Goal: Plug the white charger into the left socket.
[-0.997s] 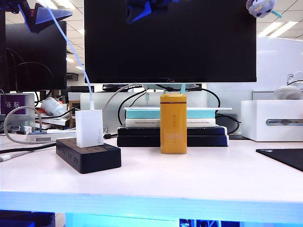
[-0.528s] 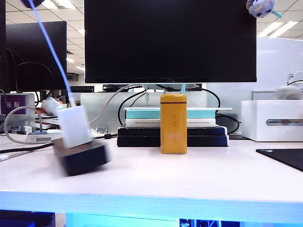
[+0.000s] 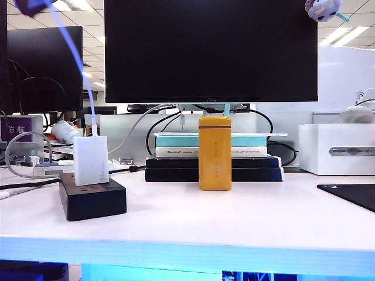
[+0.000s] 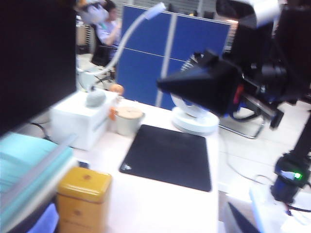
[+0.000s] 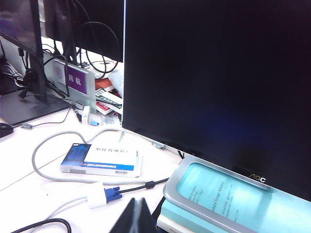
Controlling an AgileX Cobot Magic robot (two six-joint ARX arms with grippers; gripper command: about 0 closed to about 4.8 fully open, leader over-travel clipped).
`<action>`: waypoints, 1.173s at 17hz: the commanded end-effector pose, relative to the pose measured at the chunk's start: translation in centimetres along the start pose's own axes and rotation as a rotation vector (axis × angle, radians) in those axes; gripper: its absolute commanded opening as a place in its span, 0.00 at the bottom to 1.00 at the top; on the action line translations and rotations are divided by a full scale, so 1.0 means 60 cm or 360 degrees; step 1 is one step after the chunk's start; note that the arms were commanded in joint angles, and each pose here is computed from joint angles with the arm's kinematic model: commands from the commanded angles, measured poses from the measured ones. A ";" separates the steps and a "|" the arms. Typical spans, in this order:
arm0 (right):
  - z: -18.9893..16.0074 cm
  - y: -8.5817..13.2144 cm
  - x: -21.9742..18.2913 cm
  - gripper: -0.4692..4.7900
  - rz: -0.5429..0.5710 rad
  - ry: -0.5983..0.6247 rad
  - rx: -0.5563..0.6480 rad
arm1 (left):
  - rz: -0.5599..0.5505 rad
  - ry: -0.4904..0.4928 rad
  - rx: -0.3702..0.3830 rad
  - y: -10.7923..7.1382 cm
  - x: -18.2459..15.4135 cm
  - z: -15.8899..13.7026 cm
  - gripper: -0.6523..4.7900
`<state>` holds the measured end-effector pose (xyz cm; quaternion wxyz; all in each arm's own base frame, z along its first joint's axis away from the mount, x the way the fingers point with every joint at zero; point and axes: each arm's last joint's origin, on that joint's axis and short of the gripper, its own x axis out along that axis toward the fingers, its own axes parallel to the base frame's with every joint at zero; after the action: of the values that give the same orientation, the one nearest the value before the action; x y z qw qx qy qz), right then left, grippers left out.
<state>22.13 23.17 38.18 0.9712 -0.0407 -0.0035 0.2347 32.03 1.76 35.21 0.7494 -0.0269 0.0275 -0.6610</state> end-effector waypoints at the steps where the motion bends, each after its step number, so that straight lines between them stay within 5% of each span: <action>1: 0.012 -0.004 -0.005 0.09 -0.0008 -0.0050 0.0008 | 0.0003 -0.0008 -0.0087 0.016 -0.001 -0.041 1.00; 6: 0.017 -0.006 -0.009 0.09 -0.0010 -0.0067 0.0003 | 0.0444 0.0089 -0.0095 0.031 -0.009 -0.094 1.00; 9: 0.023 -0.008 -0.012 0.09 -0.0014 -0.0103 0.0016 | 0.1053 0.0444 -0.0159 0.038 -0.018 -0.124 1.00; 12: 0.025 -0.008 -0.013 0.09 -0.0015 -0.0111 0.0019 | 0.1357 0.0603 -0.0175 0.043 -0.026 -0.130 1.00; 17: 0.034 -0.009 -0.014 0.09 -0.0018 -0.0142 0.0002 | 0.1971 0.0671 -0.0298 0.053 -0.042 -0.126 1.00; 20: 0.037 -0.010 -0.016 0.09 -0.0019 -0.0154 0.0006 | 0.2174 0.0491 -0.0259 0.057 -0.047 -0.105 1.00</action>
<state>21.73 22.53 39.82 0.9716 -0.0355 -0.0358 0.2312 34.53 4.88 27.66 0.9715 0.0508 0.2262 -0.0501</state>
